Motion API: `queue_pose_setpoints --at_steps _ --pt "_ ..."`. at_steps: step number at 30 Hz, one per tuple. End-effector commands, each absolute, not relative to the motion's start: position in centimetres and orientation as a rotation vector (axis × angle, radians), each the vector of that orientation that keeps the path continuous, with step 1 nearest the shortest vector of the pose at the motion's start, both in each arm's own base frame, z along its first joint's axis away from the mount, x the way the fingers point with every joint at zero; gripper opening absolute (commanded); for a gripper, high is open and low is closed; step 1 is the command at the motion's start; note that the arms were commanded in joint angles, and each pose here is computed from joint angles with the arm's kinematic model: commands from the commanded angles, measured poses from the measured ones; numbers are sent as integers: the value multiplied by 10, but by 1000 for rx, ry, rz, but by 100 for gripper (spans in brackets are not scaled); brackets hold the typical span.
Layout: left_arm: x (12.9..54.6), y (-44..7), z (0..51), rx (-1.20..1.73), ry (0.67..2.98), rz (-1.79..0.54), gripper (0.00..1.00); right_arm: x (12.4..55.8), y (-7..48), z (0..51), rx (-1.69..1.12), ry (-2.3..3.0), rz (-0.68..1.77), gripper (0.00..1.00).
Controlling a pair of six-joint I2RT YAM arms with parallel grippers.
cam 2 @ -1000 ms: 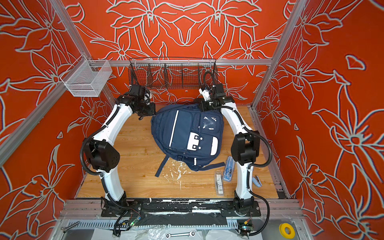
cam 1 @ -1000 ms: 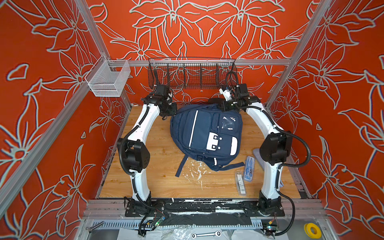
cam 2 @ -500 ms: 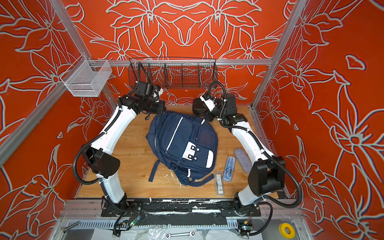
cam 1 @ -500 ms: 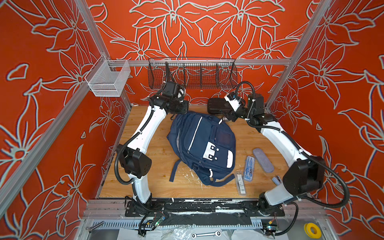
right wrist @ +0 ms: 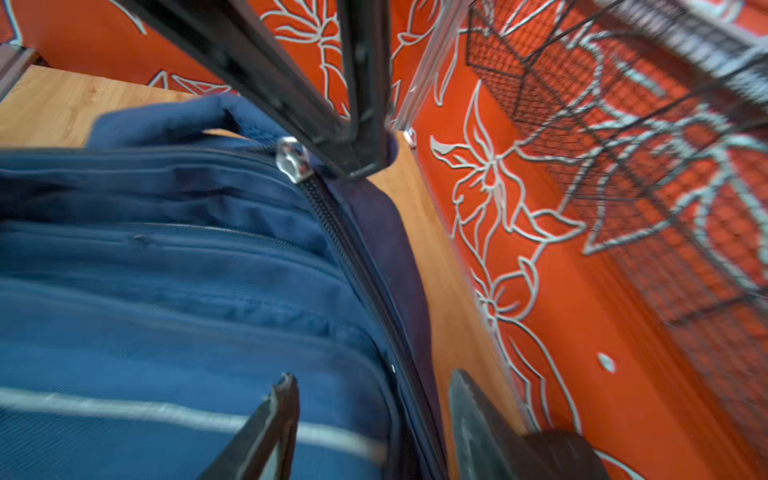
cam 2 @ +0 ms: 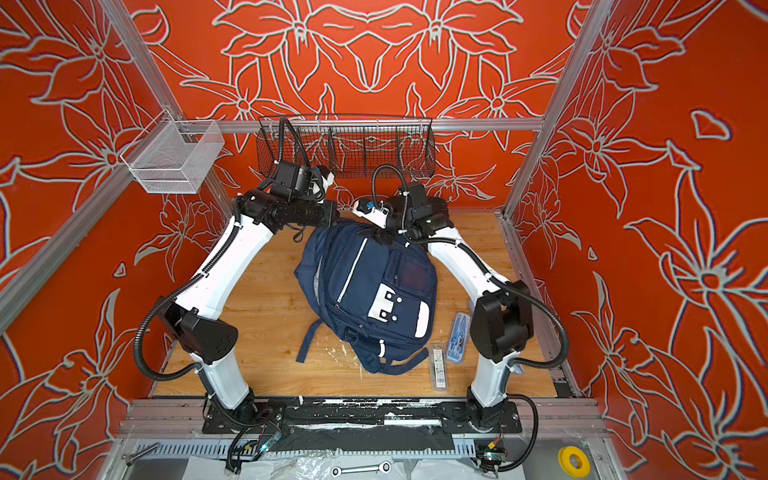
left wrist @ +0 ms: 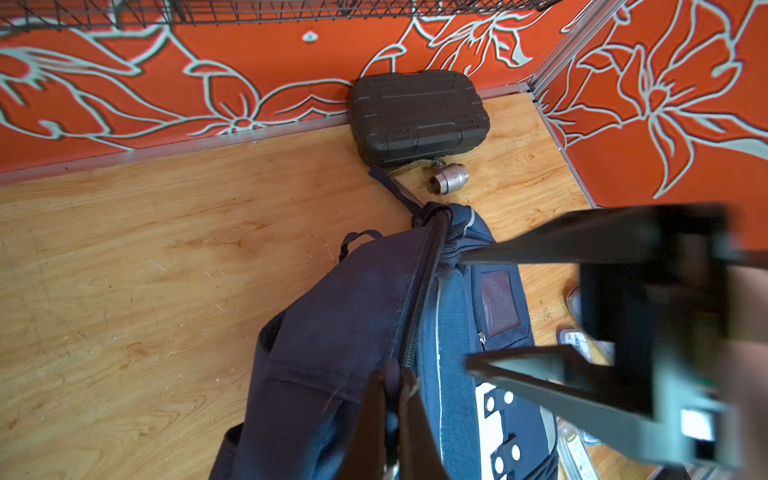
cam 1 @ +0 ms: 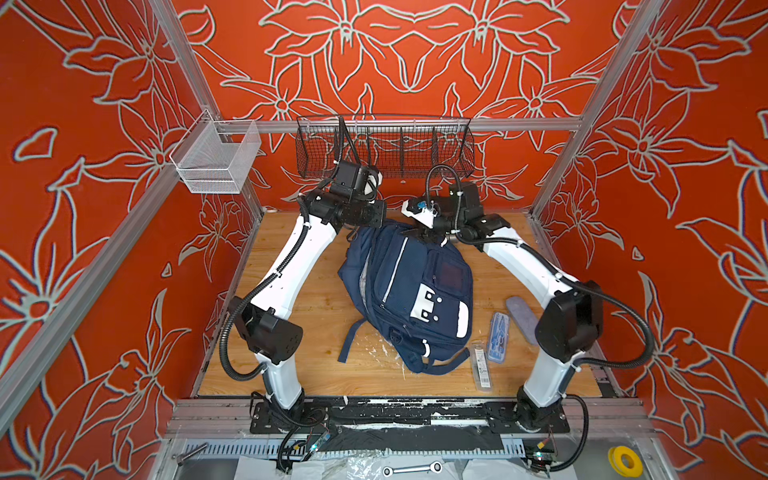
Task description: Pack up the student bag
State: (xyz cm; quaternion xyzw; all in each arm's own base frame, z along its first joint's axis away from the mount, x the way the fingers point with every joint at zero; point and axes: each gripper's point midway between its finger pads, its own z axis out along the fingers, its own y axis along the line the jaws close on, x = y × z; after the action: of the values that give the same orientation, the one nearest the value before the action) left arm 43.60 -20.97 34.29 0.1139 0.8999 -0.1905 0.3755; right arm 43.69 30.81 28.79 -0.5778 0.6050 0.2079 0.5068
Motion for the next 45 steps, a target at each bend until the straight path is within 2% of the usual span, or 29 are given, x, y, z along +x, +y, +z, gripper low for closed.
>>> queue_pose_setpoints --at_steps 1,7,13,16,19,20,23,24,29,34,45 --pt "430 -216 389 329 2160 -519 0 438 323 303 -1400 1399 567 58" --pt "429 -218 385 342 2175 -513 0 458 335 305 -1313 1417 617 52" --pt "428 -217 386 347 2175 -510 0 458 341 316 -1267 1368 670 56" --pt "428 -218 390 350 2161 -519 0 465 344 308 -1277 1408 672 51" --pt "429 -219 392 352 2155 -520 0 465 349 308 -1287 1411 698 39" --pt "429 -219 392 351 2155 -518 0 465 350 311 -1276 1404 705 33" --pt "432 -212 386 329 2171 -470 0 475 349 326 -1176 1447 712 5" --pt "432 -207 385 314 2175 -438 0 481 346 332 -1130 1485 706 0" --pt "434 -178 375 220 2195 -316 0 509 318 372 -841 1663 802 0" --pt "431 -139 360 68 2201 -313 0 526 281 404 -593 1680 959 0" --pt "413 -104 312 -94 2217 -345 0 557 220 411 -307 1686 1092 0"
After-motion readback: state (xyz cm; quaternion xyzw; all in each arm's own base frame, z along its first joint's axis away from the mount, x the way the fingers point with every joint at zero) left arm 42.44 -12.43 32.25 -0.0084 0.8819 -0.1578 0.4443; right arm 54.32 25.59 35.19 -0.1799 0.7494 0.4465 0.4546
